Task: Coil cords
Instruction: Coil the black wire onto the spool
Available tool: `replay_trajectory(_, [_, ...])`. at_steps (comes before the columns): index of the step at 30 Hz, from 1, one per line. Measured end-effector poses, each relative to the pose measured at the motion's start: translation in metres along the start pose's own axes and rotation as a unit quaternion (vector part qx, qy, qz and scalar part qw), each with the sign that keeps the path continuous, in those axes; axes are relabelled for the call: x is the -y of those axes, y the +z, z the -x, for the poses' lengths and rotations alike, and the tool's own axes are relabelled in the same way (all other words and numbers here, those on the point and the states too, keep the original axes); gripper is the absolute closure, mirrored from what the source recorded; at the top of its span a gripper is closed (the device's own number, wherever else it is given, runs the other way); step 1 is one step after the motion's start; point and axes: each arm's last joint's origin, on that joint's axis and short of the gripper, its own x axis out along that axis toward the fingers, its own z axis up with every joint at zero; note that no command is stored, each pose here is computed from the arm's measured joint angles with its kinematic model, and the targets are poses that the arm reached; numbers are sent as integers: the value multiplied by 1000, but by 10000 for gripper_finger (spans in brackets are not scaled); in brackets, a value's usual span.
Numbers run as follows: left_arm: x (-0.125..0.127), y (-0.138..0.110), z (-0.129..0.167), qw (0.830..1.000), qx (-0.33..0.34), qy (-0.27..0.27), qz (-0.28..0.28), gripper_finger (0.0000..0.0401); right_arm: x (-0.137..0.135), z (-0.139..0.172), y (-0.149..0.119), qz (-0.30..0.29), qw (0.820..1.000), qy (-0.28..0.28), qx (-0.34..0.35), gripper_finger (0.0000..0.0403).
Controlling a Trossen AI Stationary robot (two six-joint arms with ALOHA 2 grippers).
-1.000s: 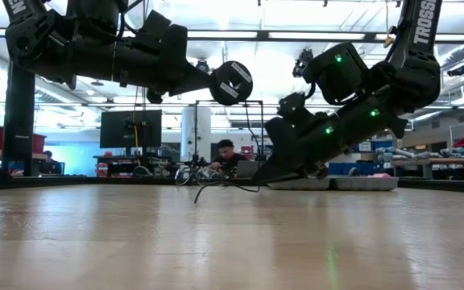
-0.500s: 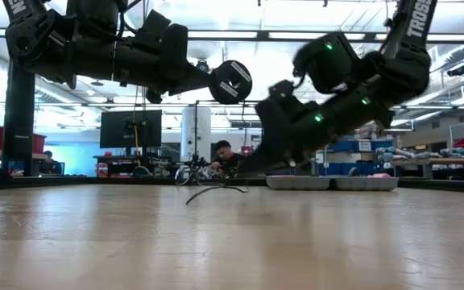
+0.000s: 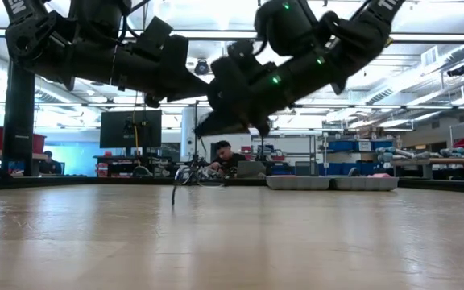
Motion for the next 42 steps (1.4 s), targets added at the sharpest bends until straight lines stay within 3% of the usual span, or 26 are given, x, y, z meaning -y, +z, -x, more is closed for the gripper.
replay_trajectory(20, [-2,-18,1,995,-82,18,-46,401,-11,13,35,55,998,21,20,403])
replay_trajectory(27, [-3,-27,4,990,-128,21,-58,401,-9,21,39,72,997,-24,16,403])
replay_trajectory(35, [-3,-30,4,988,-142,1,-54,401,1,56,50,96,989,-93,-59,403])
replay_trajectory(42, [-1,-27,4,991,-129,-12,-29,401,6,66,42,104,980,-112,-125,403])
